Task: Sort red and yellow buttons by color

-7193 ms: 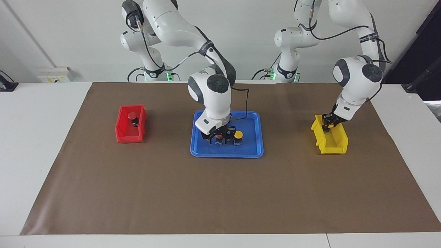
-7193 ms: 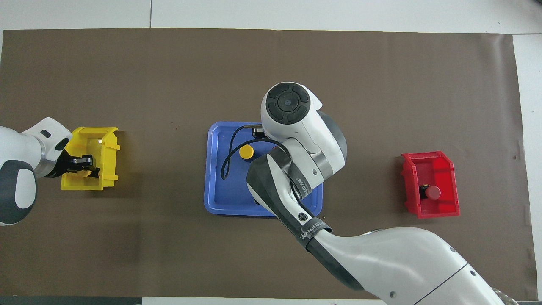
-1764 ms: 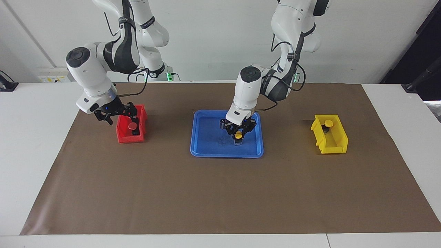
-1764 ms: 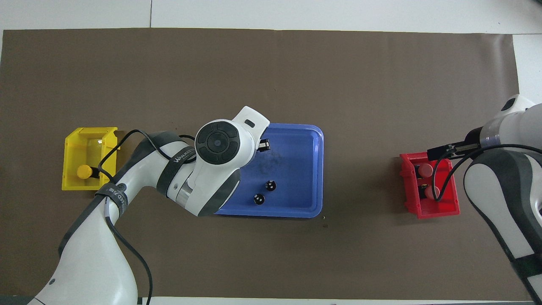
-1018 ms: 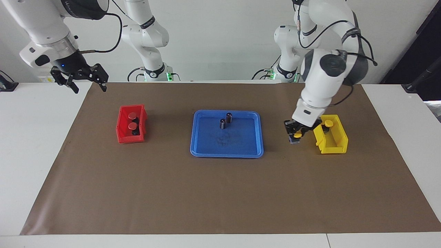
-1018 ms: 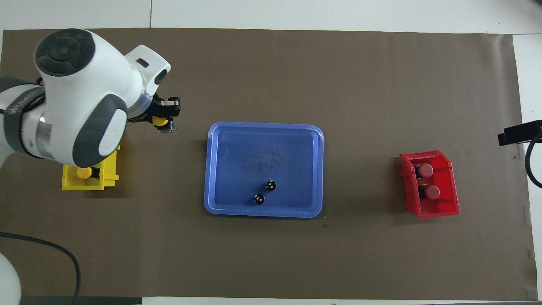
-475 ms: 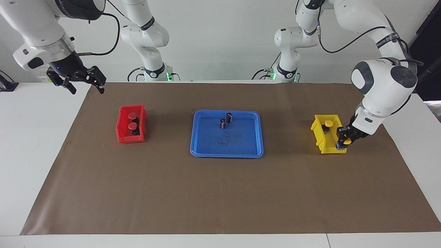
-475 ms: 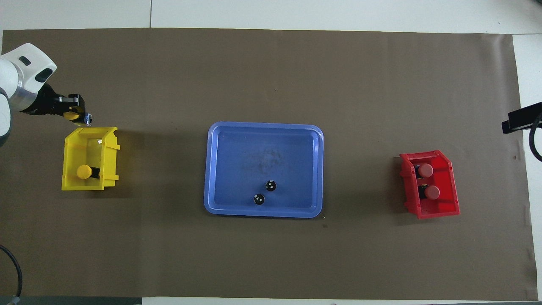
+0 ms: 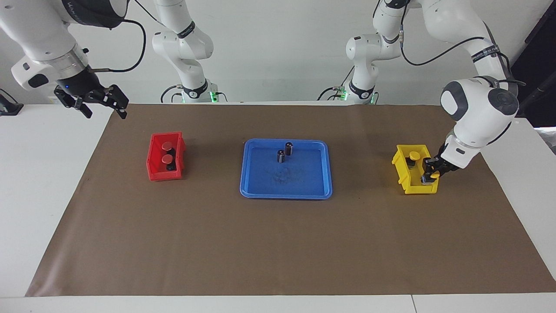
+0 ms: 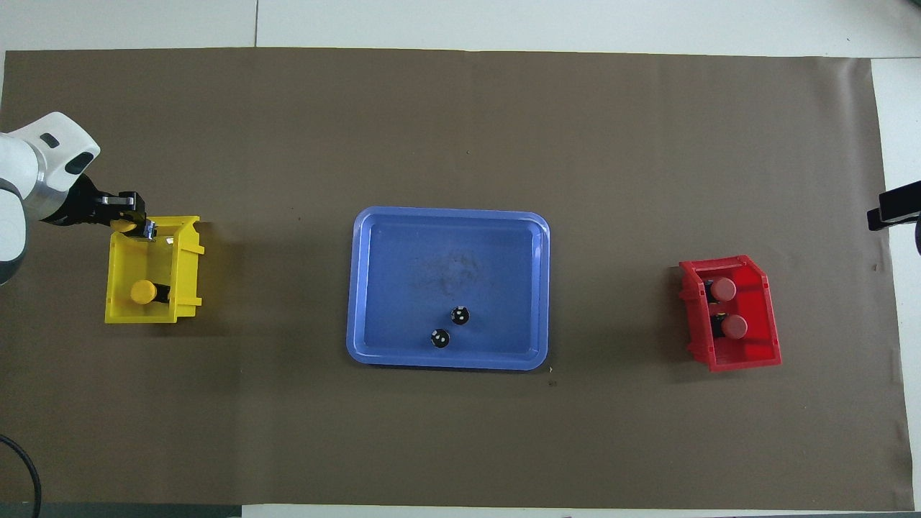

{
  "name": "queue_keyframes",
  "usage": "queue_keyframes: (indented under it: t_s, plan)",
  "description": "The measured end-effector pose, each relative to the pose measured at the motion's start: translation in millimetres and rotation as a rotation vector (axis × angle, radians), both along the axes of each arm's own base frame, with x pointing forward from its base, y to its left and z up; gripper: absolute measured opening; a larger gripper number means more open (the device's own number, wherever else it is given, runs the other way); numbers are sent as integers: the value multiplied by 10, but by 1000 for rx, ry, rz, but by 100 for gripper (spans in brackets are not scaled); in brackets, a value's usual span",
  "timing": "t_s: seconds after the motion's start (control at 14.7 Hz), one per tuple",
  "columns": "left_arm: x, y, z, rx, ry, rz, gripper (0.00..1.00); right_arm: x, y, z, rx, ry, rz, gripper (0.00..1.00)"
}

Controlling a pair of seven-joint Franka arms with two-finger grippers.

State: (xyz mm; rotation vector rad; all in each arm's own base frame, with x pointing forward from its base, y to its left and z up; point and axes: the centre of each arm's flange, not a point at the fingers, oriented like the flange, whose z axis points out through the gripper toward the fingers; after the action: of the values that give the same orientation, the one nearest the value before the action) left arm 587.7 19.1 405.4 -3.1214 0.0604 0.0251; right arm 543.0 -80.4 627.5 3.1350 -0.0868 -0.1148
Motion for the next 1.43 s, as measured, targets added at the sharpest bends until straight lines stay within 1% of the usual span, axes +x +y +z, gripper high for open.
queue_keyframes:
  t_s: [0.14, 0.27, 0.34, 0.61, 0.81, 0.88, 0.95, 1.02, 1.09, 1.22, 1.29, 1.36, 1.43]
  plan:
    - [-76, -9, -55, -1, 5, -1, 41, -3, 1, -5, 0, 3, 0, 100]
    - [-94, -16, -127, -1, -9, -3, 41, -3, 3, -6, 1, 3, 0, 100]
    - [-109, -21, -188, -1, -17, -4, 41, -3, 3, -8, 1, 4, 1, 100]
    - [-159, -83, -476, -2, -22, -16, 41, -3, 3, -11, 1, 4, 0, 100]
    - [-151, -83, -450, -2, -34, -16, 41, -3, 4, -11, 1, 4, 1, 100]
    - [-144, -83, -434, -2, -36, -16, 44, -3, 5, -11, 1, 4, 1, 100]
    - [-128, -83, -392, -2, -36, -16, 46, -2, 10, -11, 1, 4, 2, 100]
    - [-102, -82, -306, -2, -28, -16, 52, -1, 15, -11, 1, 5, 3, 100]
    - [-73, -81, -187, -2, -18, -15, 52, -1, 19, -12, 1, 5, 3, 100]
    - [-28, -79, 84, -2, -3, -14, 63, 1, 31, -14, 1, 5, 6, 100]
    - [-18, -79, 201, -2, -6, -14, 63, 2, 42, -14, 1, 5, 8, 100]
    - [-20, -79, 303, -2, -12, -13, 68, 4, 56, -14, 1, 5, 10, 100]
    - [-37, -78, 391, -2, -18, -13, 68, 7, 73, -15, 1, 5, 13, 100]
